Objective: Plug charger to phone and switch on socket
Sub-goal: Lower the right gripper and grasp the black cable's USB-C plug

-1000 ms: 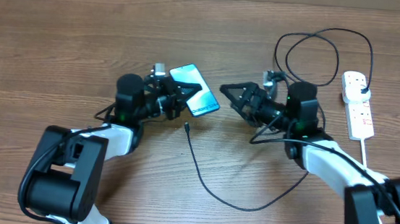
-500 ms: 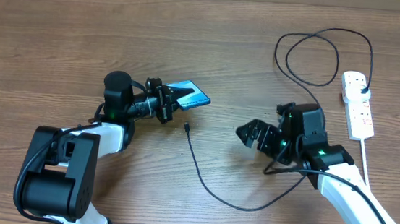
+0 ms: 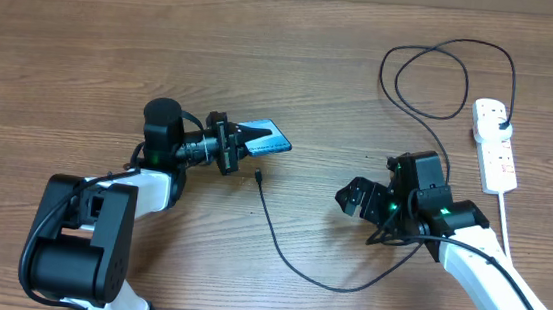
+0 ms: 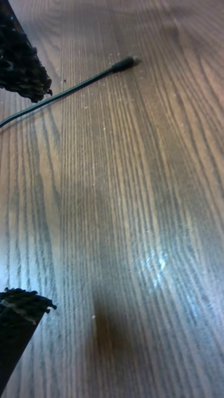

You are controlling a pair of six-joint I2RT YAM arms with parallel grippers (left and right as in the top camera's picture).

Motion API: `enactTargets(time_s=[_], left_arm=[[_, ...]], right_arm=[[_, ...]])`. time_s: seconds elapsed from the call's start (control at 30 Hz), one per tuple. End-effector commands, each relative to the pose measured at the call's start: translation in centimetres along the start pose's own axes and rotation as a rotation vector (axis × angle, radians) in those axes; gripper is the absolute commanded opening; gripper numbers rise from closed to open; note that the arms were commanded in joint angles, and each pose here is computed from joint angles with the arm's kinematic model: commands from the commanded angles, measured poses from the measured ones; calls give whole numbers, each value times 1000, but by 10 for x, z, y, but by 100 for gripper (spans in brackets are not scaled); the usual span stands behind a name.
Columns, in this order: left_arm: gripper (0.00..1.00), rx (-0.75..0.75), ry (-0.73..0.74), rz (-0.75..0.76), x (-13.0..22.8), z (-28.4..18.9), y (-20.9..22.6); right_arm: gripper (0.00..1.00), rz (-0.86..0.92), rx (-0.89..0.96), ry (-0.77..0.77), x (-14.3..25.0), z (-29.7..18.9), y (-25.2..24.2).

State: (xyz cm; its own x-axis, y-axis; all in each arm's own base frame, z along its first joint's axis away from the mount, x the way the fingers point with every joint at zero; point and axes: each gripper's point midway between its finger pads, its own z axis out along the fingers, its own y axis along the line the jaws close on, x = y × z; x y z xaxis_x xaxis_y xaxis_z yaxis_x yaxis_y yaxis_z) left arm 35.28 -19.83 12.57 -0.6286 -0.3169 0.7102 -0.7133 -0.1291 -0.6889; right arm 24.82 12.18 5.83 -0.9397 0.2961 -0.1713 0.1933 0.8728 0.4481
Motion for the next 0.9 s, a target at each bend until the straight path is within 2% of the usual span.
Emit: enactTargets(time_s=[0.0, 0.13, 0.23, 0.57, 0.87], left_arm=[[5, -10, 68, 37, 16, -1, -11], [5, -14, 83, 48, 19, -1, -11], [5, -11, 91, 63, 21, -1, -12], [5, 11, 79, 79, 18, -7, -20], [5, 51, 104, 184, 25, -14, -58]], right_arm=[[100, -14, 6, -12, -1, -3, 1], [100, -64, -1, -1, 3, -2, 5], [99, -204, -28, -9, 9, 2, 24], [98, -675, -2, -184, 32, 15, 91], [88, -840, -5, -210, 43, 47, 115]])
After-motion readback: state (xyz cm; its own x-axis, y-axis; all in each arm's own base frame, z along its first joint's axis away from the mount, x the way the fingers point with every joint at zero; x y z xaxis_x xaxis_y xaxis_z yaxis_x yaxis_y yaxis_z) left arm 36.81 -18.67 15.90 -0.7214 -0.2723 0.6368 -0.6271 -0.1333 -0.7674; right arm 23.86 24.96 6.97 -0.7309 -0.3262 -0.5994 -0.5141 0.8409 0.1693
